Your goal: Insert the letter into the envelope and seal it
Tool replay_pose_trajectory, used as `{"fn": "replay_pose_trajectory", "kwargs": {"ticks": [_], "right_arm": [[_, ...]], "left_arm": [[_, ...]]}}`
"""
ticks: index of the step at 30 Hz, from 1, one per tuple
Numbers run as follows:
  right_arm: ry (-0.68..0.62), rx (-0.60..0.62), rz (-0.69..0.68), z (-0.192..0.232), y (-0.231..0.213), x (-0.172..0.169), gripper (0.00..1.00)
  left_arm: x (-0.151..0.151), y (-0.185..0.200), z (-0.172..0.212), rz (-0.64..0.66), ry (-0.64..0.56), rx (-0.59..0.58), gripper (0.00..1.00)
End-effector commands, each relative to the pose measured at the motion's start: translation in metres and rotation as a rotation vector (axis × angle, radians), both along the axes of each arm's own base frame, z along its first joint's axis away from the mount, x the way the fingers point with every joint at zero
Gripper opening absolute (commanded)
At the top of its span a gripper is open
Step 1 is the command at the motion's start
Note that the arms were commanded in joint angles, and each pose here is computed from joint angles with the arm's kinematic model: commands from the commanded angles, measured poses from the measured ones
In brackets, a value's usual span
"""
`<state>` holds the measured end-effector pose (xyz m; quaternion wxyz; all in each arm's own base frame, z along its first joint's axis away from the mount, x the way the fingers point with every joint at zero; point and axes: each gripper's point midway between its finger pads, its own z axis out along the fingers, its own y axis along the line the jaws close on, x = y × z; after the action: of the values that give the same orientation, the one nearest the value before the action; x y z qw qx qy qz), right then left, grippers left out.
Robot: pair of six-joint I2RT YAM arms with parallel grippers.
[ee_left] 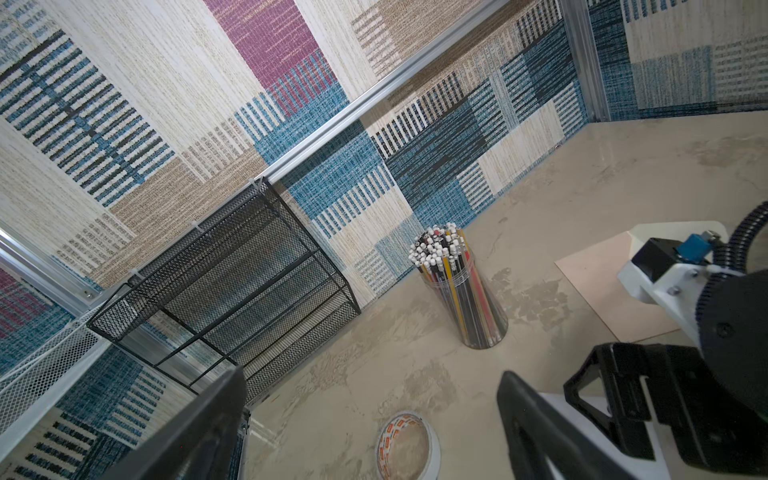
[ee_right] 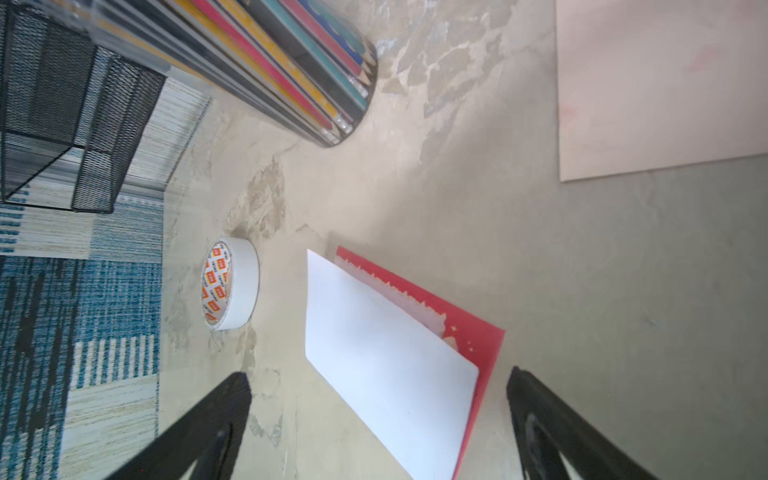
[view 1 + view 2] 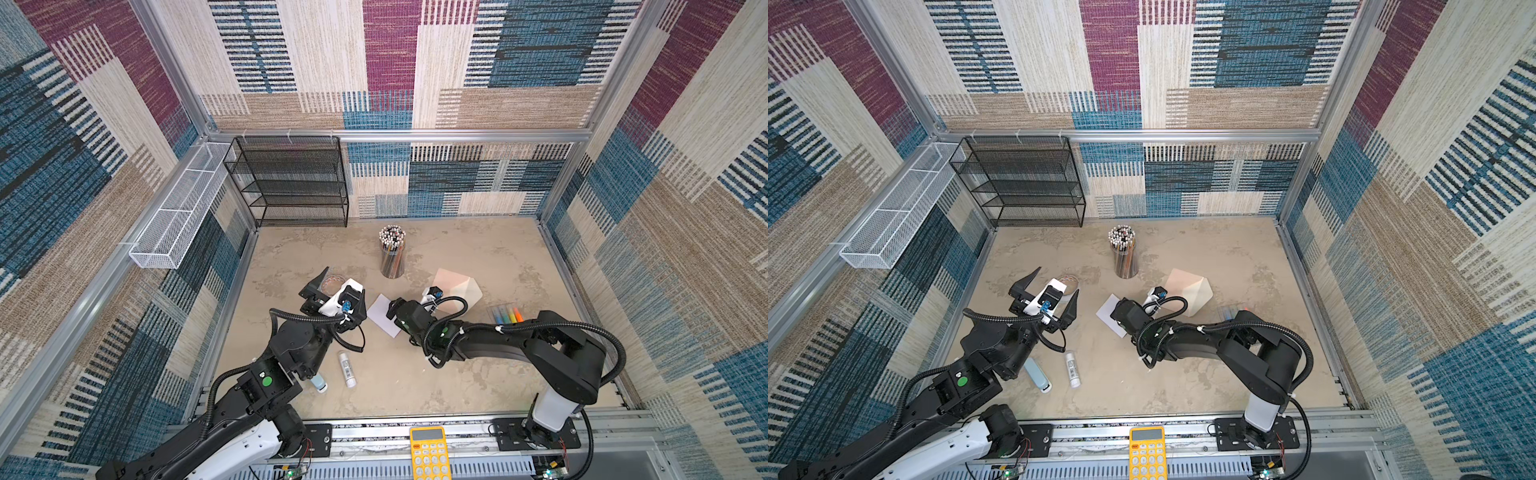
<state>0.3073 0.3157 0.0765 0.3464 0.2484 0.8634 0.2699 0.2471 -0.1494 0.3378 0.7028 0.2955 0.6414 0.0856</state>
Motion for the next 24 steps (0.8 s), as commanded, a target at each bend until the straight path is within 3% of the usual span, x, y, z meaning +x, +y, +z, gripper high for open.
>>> {"fn": "replay_pose_trajectory", "kwargs": {"ticks": [1,18,24], "right_arm": [[-0.012,-0.047,-0.008,0.007,-0.008,-0.001,1.00],[-0.206,-0.173,0.071,0.061,-0.011,0.014,1.00],[-0.195,-0.169,0.116,0.064,-0.019,0.023,1.00]], "left_arm": [[-0.001,0.005,0.003,0.019,0.017,-0.028,0.97],[0.000,0.001,0.009,0.002,0.015,0.014,0.99],[0.002,-0.001,0.005,0.004,0.013,-0.008,0.93]]}}
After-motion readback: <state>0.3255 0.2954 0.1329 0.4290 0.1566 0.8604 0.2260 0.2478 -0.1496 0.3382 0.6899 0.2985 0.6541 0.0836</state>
